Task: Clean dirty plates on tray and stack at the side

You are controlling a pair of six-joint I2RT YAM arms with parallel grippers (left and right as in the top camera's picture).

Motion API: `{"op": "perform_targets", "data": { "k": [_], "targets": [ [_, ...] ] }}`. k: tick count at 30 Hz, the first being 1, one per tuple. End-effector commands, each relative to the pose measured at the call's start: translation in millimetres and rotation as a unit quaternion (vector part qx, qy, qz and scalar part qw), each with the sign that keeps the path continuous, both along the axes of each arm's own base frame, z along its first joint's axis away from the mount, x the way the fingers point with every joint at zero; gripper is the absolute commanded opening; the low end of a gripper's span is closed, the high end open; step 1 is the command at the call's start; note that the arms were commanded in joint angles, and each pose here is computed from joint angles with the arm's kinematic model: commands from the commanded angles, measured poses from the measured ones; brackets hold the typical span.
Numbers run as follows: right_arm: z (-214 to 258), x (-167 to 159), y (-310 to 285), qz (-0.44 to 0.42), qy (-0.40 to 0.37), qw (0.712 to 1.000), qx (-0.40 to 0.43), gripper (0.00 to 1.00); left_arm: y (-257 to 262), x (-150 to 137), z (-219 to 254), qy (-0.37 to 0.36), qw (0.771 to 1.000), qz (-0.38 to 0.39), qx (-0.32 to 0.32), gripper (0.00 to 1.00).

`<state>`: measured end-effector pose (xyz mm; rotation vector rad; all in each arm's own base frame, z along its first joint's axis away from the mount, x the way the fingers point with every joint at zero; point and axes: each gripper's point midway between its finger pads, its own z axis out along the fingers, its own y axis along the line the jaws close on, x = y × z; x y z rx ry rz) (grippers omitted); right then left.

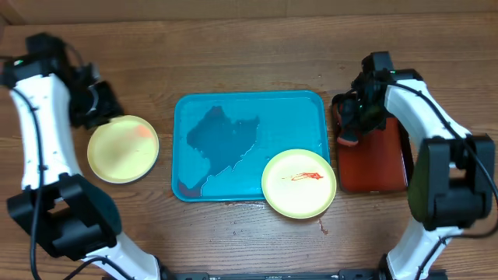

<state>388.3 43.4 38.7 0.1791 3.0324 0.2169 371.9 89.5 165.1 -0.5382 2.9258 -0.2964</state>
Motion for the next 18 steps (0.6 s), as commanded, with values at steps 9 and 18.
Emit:
{"op": "perform_targets", "data": {
  "k": [9,18],
  "targets": [
    [96,-5,-33,-0.084,-0.089,0.992,-0.019,0.04,-155,5,15,-0.020,0.980,-0.184,-0.077,0.40],
    [95,-8,-50,-0.107,-0.081,0.991,-0.021,0.04,-240,-10,-13,0.001,0.965,-0.240,-0.103,0.50]
  ]
}}
